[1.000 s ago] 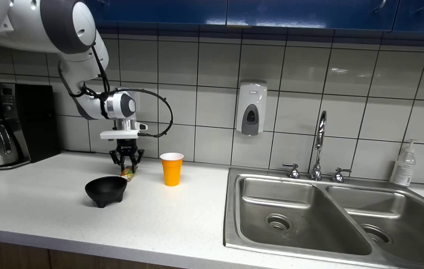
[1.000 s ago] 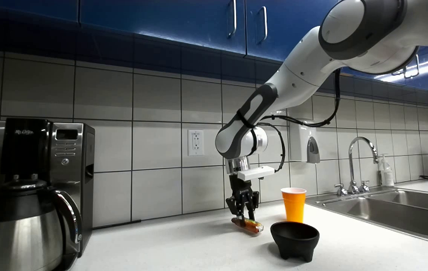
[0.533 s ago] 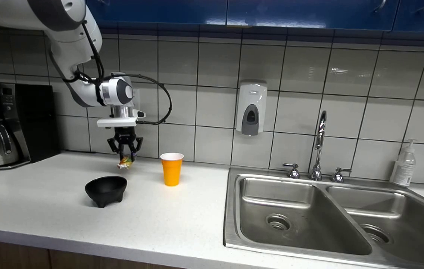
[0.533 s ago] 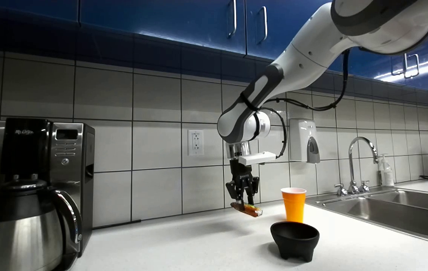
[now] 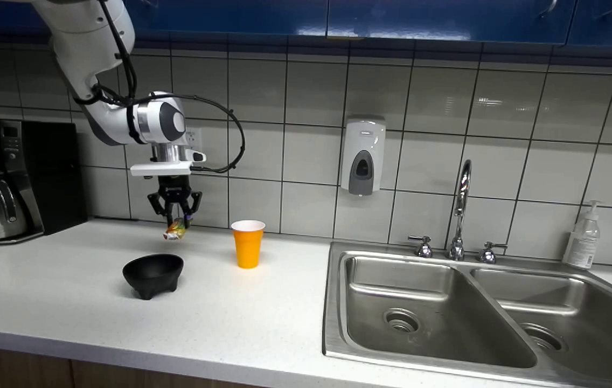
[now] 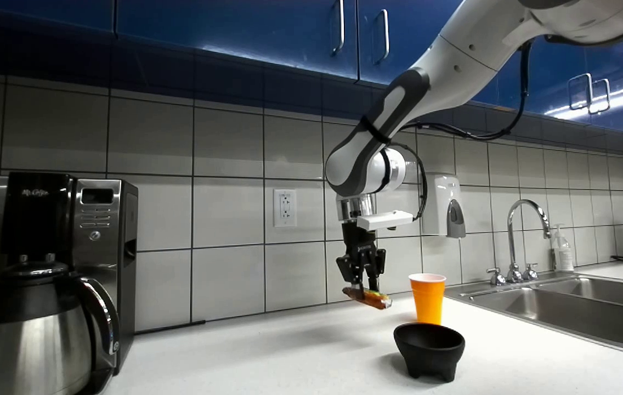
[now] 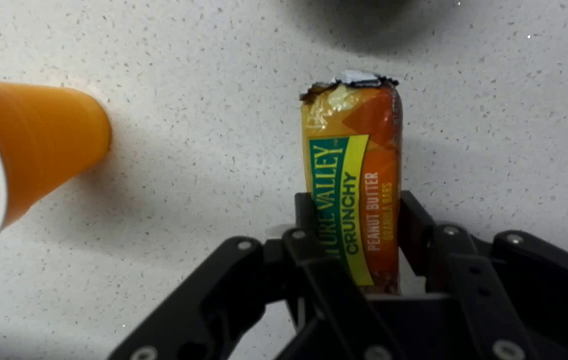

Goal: Put the orange packet in the black bowl.

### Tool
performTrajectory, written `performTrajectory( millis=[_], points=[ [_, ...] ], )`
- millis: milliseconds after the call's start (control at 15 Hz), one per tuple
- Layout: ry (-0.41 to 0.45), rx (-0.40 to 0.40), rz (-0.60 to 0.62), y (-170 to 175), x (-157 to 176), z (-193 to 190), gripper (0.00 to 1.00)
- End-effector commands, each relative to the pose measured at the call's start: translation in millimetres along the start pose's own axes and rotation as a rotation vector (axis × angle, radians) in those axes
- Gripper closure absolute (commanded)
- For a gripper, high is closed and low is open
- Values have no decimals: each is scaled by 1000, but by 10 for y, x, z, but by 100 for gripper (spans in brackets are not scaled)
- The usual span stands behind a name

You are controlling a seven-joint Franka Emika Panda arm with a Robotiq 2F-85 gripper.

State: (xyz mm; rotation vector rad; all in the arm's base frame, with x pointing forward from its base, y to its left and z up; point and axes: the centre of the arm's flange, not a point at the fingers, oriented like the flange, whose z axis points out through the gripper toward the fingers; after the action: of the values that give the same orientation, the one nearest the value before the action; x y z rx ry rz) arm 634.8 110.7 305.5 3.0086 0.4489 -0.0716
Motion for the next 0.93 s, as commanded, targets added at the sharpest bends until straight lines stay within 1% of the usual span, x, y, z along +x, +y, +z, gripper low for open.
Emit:
performTrajectory(
  millis=[0, 867],
  points=[
    [20, -8, -19, -2, -403, -85, 82],
    [20, -16, -22, -41, -1267, -8, 82]
  ],
)
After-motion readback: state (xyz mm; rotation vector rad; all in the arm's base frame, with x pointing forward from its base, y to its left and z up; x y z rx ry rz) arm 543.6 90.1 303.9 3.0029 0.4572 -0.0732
